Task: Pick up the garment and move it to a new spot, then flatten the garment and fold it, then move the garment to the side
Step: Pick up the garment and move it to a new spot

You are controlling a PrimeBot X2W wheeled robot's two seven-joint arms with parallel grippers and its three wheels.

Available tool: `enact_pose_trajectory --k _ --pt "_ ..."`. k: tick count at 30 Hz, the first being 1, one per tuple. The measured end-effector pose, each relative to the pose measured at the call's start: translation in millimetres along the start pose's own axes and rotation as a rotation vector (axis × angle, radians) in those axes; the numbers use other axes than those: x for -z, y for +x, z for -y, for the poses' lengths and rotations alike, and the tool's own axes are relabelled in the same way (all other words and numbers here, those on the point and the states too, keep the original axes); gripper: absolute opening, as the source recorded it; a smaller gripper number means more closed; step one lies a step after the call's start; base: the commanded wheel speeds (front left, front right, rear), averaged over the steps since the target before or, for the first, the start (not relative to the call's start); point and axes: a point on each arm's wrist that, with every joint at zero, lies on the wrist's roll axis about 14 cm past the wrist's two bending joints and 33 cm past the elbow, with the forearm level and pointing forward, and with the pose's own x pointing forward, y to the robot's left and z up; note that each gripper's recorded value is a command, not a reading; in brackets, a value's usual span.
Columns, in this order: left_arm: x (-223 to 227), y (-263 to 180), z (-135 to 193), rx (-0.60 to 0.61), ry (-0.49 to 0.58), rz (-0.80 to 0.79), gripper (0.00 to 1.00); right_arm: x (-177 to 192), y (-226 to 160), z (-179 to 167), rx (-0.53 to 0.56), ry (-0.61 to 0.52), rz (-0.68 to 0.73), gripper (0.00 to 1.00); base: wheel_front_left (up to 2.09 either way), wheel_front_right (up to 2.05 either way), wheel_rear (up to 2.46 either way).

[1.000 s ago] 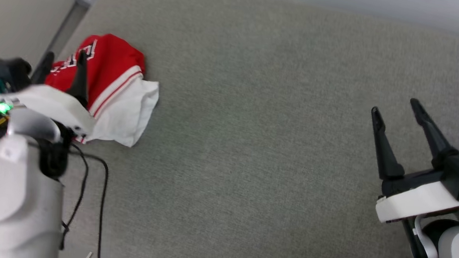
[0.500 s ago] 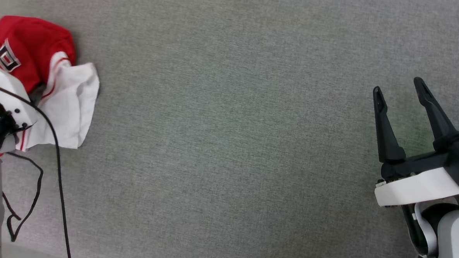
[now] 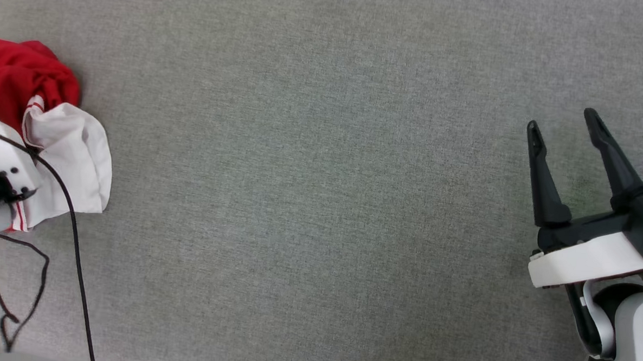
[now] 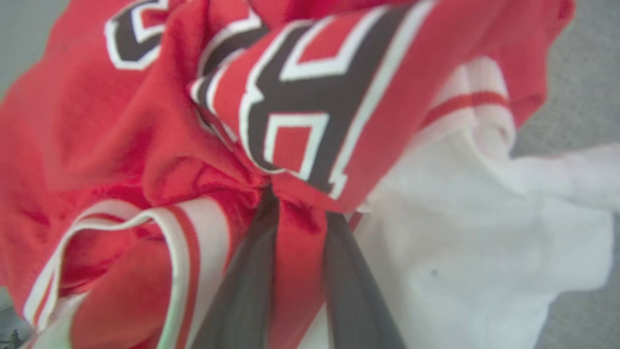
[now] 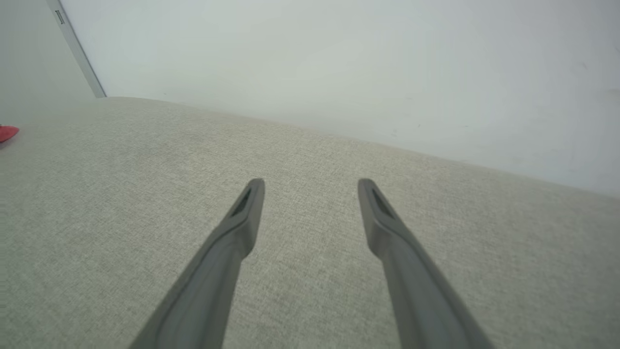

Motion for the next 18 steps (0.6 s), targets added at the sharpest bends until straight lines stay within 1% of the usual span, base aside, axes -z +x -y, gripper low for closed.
enact_pose_trajectory --k 3,6,9,12,18 --pt "-11 -8 -1 0.002 0.014 0.123 0.00 -7 -3 -3 -0.002 0.000 0.010 1.00 0.00 0.00 0.00" --pt "-37 -26 -1 0.015 0.011 0.298 0.00 -16 -7 -8 -0.006 -0.001 0.024 1.00 0.00 0.00 0.00" --pt "-65 -52 -3 0.027 0.008 0.482 0.00 -29 -13 -12 -0.009 -0.007 0.048 1.00 0.00 0.00 0.00" --pt "-89 -80 3 0.063 -0.010 0.656 0.00 -39 -21 -14 -0.002 -0.014 0.063 1.00 0.00 0.00 0.00" --pt "-121 -144 -4 0.090 -0.016 0.969 0.00 -61 -38 -21 0.008 -0.014 0.104 1.00 0.00 0.00 0.00"
